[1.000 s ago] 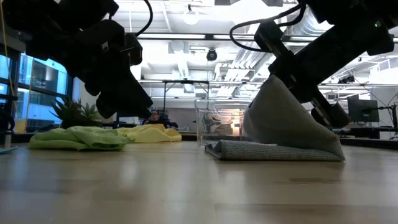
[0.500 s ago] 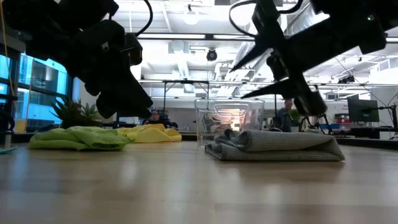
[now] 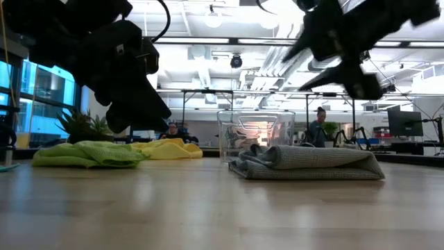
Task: Fold microfiber towels
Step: Put the gray microfiber cloth into the transparent bin
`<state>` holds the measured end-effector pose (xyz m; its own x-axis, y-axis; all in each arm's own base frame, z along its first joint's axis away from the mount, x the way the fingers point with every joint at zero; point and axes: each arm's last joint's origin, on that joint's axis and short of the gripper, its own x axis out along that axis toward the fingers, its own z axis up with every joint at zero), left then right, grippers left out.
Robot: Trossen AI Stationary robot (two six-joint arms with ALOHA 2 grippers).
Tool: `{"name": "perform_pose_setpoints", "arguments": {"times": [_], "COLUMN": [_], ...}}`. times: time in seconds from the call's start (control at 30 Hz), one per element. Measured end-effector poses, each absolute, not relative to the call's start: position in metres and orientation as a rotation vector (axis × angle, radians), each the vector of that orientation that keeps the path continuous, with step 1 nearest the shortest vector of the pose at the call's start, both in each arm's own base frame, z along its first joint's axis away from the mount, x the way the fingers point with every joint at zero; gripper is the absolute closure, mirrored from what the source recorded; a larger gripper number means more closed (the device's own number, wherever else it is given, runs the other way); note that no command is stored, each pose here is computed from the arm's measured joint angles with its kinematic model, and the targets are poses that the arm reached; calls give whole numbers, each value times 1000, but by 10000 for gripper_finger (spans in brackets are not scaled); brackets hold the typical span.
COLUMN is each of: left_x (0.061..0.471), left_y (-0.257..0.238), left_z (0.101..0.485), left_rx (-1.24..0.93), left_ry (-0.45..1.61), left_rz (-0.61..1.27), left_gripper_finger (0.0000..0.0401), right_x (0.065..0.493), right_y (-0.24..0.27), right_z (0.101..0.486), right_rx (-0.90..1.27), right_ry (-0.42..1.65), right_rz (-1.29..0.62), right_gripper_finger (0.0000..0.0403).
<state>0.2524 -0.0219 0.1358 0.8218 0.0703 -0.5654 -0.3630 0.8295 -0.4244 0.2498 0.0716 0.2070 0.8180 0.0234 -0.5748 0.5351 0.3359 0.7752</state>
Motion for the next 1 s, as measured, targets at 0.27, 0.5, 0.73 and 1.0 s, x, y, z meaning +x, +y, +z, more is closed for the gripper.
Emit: {"name": "perform_pose_setpoints", "arguments": {"times": [0.27,0.5,0.73,1.0], "left_x": [256,264,266,265], "left_y": [-25,-27,-27,-29], "left_z": [141,150,152,156], "left_rx": [-588,-590,-584,-620], "left_ry": [566,543,537,550], "left_rz": [139,102,97,26], "left_gripper_finger": [233,233,233,233], "right_x": [227,215,196,178], "right_y": [77,69,62,56], "right_z": [212,203,184,175], "right_rx": [1014,965,1013,1244], "right_ry": [856,1037,1083,702], "right_rz": [-556,-621,-593,-478], "right_gripper_finger": [205,178,123,114]}}
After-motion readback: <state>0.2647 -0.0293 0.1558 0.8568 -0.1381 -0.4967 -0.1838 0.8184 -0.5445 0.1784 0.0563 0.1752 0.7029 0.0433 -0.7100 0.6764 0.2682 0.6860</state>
